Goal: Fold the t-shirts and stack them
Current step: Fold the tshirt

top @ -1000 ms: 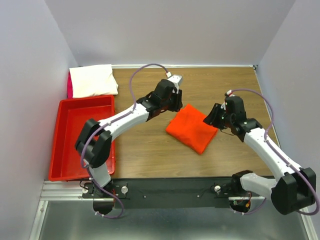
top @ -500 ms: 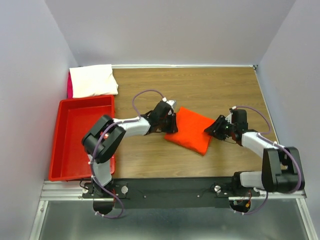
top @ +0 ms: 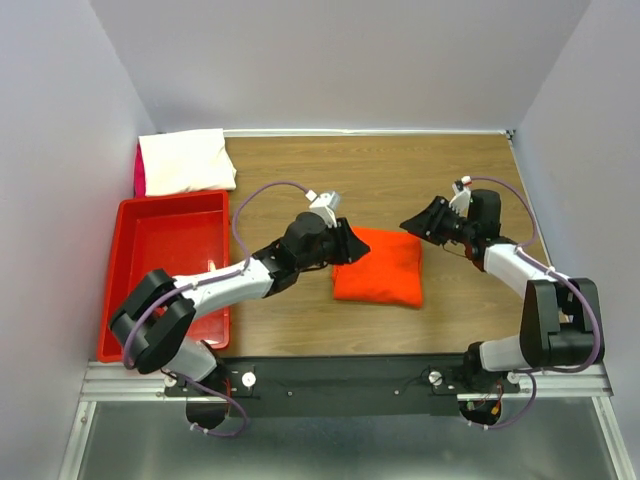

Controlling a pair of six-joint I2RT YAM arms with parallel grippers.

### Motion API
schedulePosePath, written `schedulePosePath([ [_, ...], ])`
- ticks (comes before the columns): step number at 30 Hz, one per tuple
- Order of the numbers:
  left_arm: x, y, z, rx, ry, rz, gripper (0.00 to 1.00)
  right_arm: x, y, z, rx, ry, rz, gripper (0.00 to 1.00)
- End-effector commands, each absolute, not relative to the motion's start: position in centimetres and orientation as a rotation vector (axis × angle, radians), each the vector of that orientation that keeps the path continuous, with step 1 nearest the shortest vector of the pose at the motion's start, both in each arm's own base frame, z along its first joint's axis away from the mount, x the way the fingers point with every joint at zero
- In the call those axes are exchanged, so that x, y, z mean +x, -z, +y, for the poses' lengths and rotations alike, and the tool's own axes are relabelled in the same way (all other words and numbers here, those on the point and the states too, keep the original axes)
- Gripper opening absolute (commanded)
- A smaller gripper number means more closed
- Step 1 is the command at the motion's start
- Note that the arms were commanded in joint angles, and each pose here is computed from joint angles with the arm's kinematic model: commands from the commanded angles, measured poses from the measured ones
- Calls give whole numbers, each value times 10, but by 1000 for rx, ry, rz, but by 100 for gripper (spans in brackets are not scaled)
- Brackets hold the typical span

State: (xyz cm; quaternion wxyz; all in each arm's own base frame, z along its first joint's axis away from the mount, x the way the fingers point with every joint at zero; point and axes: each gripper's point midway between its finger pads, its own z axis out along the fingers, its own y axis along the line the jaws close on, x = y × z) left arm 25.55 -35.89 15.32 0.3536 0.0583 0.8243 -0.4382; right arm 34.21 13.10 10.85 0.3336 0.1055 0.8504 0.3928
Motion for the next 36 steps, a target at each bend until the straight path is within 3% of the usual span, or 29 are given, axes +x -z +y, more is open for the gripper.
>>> schedulePosePath([
  [1, 298, -176, -354, 58, 1112, 1986, 42, 343, -144, 152, 236, -1278, 2061, 53],
  [6, 330, -150, -361, 82, 1145, 2009, 41, 351, -107, 153, 323, -1307, 2078, 55],
  [15, 381, -53, -349, 16, 1100, 2200, 39, 369, -29, 118, 558, -1339, 2126, 54],
  [22, 390, -70, -324, -28, 1088, 2159, 39, 372, -67, 119, 462, -1398, 2054, 55],
  [29, 339, -140, -327, 74, 1134, 2040, 42, 318, -126, 138, 347, -1537, 1986, 58],
  [36, 233, -97, -355, 143, 1292, 2243, 43, 238, -92, 152, 428, -1623, 2087, 61],
])
